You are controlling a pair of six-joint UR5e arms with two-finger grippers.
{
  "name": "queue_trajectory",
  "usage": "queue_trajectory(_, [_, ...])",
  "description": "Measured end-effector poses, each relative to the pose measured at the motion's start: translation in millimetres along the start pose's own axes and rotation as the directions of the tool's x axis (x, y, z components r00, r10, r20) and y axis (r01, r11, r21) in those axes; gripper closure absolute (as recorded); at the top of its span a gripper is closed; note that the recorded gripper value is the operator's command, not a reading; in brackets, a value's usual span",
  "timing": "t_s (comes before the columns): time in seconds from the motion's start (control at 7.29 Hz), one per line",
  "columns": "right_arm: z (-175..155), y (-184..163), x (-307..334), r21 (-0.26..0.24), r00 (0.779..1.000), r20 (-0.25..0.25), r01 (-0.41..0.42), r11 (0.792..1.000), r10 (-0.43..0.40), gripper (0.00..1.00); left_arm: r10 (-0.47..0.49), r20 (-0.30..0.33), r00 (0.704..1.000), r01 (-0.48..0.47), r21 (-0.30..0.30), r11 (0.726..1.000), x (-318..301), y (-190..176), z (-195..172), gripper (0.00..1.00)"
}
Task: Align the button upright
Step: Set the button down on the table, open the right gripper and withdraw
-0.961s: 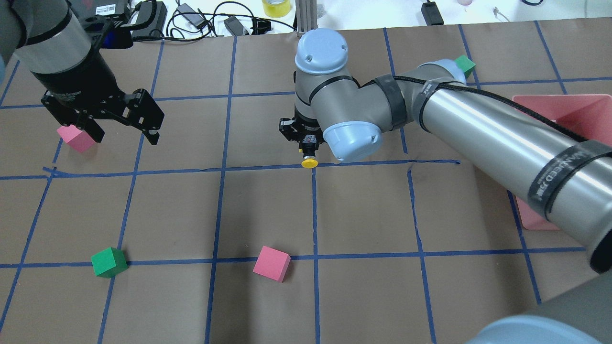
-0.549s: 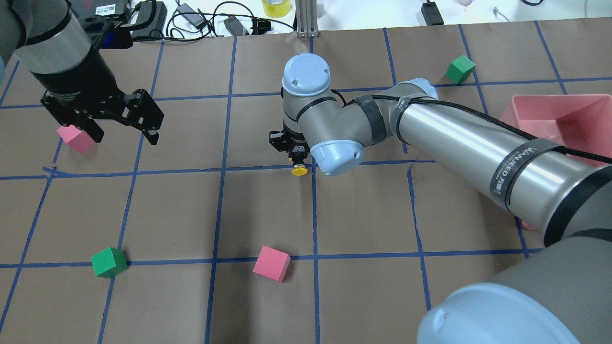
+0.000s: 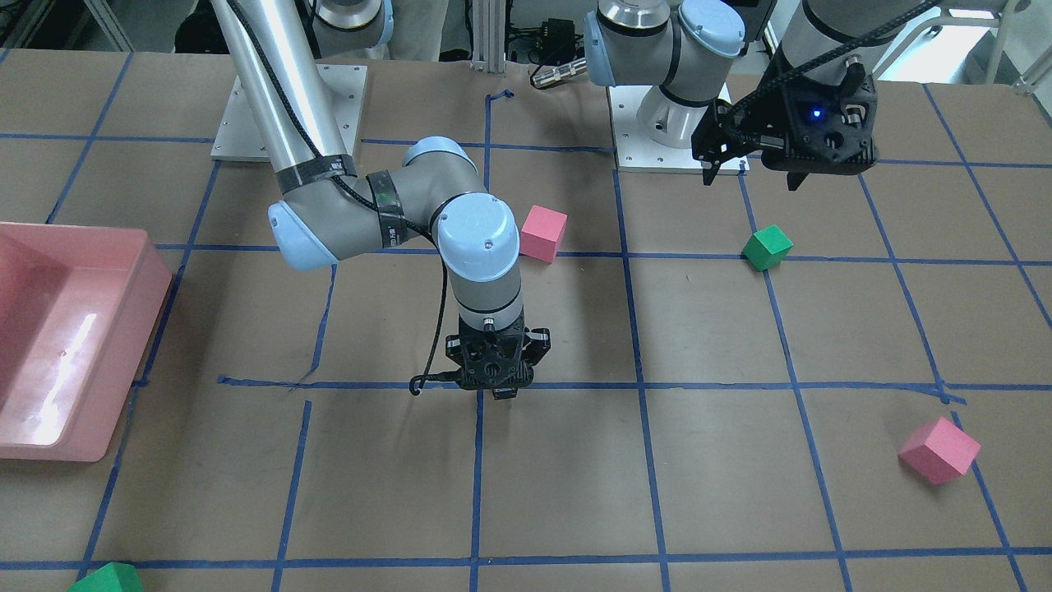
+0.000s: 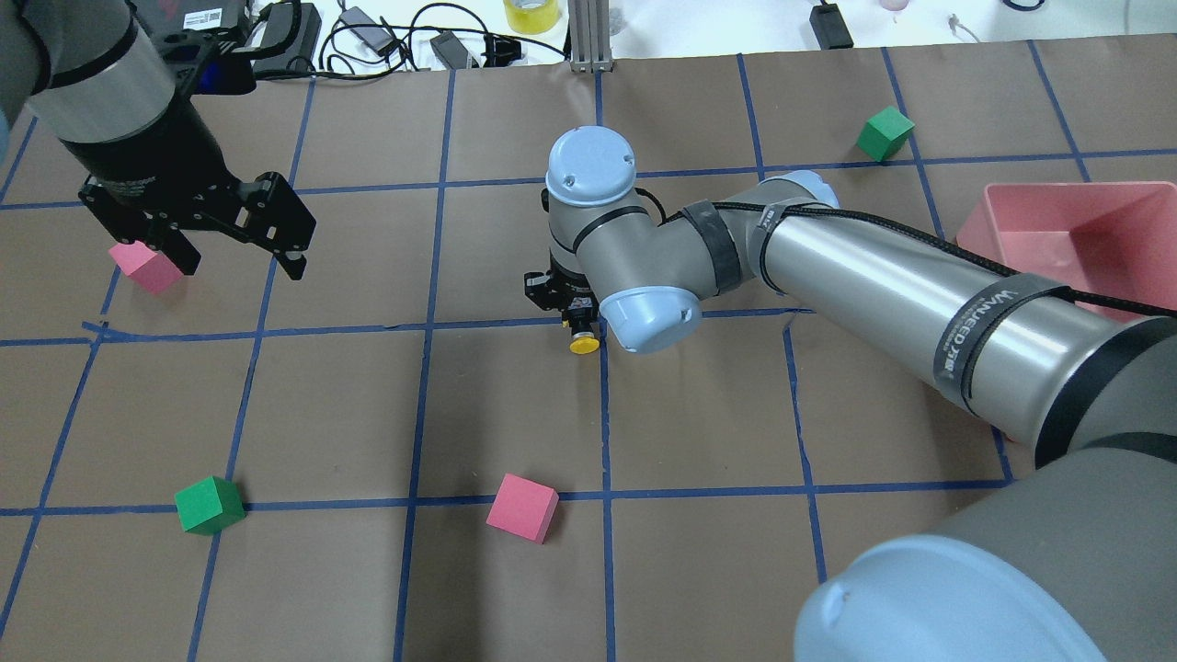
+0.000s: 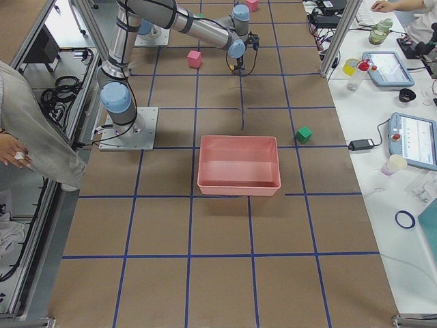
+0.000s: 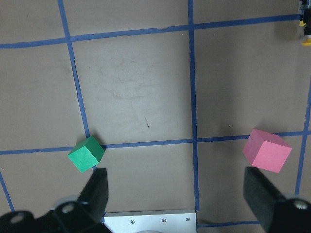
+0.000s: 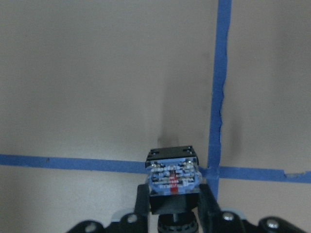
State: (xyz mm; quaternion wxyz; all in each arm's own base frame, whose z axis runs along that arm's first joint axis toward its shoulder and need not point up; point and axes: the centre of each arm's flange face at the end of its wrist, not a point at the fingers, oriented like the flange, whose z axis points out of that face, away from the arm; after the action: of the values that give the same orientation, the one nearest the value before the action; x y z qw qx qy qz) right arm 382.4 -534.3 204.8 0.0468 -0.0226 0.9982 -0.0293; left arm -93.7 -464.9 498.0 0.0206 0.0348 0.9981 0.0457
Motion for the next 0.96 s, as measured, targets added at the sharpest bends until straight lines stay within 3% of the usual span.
queue_trajectory(0.27, [1.5,1.7,2.1,-0.001,1.0,-0.01,0.002,1.0,-0.002,0.85,0.001,0.0,1.0,-0.001,0.002,1.0,0.4,-0.1,-0.2,0.0])
queue_trajectory(0.41, [0.9,1.7,2.7,0.002,1.0,-0.015,0.003,1.0,-0.003,0.67,0.001,-0.001,1.0,-0.001,0.002,1.0,0.6,-0.4,0.0,0.0])
queue_trajectory(0.55, [0.7,1.7,3.0,0.003,1.0,-0.017,0.004,1.0,-0.003,0.34,-0.003,-0.006,1.0,0.003,0.009,1.0,1.0,-0.9,-2.7,0.0])
queue_trajectory(0.82, [0.0,2.2,3.1,0.002,1.0,-0.016,0.001,1.0,-0.001,0.07,0.003,-0.016,1.0,-0.003,0.019,1.0,4.3,-5.1,-4.6,0.0])
queue_trajectory(0.96, [-2.0,2.4,3.3,0.005,1.0,-0.015,-0.004,1.0,0.004,0.0,0.01,-0.017,1.0,-0.009,0.019,1.0,5.6,-7.4,-1.5,0.0])
